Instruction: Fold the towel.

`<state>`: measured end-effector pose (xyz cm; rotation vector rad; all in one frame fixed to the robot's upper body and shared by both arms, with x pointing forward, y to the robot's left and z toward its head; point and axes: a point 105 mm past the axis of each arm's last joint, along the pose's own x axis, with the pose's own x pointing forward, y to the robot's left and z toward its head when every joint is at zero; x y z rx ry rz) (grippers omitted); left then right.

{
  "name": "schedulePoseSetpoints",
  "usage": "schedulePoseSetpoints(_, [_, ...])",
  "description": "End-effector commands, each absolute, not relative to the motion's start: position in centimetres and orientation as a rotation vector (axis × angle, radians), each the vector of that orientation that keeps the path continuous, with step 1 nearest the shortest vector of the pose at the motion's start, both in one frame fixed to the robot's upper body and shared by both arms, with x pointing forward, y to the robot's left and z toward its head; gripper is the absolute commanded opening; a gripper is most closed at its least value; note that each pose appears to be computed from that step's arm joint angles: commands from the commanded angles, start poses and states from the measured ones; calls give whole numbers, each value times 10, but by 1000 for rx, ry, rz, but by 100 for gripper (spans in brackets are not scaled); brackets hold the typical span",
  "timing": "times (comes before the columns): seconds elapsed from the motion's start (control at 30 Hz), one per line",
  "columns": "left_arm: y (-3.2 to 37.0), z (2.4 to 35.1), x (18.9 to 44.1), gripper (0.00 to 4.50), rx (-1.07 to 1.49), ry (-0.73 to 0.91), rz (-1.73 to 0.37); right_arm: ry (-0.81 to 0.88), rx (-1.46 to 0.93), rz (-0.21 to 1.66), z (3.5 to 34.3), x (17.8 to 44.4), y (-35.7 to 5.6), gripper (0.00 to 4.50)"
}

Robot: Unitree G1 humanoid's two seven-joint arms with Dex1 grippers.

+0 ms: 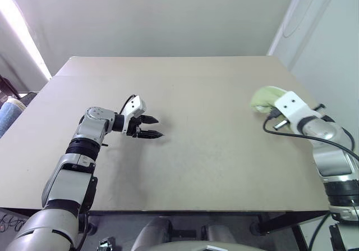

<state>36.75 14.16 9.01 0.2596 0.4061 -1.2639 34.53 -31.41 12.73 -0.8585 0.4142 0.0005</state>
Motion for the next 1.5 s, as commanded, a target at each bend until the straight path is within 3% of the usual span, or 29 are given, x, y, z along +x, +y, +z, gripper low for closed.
schedulePoseSetpoints(0.03, [134,104,372,363,292,353,-1284,488,-852,-61,105,339,-327,2])
schedulePoseSetpoints(0.23, [133,105,374,363,296,351,-1288,551,-790,19,72,331,-305,2])
schedulePoseSetpoints(0.4, [131,105,373,363,287,348,-1294,577,-768,47,66,326,-300,2])
schedulePoseSetpoints(0.5, [131,104,373,363,288,352,-1297,581,-764,38,69,324,-305,81])
schedulePoseSetpoints(0.67, [131,103,372,363,291,356,-1298,556,-738,-10,86,322,-318,264])
schedulePoseSetpoints(0.8, [133,104,373,363,293,356,-1292,476,-576,20,115,317,-311,405])
schedulePoseSetpoints(0.97, [133,105,373,363,292,355,-1291,346,-403,99,160,309,-296,405])
schedulePoseSetpoints(1.13, [130,103,372,363,292,355,-1299,204,-87,73,198,321,-288,405])
schedulePoseSetpoints(1.3, [126,104,373,363,301,351,-1304,268,22,10,170,335,-289,405])
schedulePoseSetpoints(1.5, [127,107,374,363,300,345,-1302,344,-13,-91,127,343,-300,405])
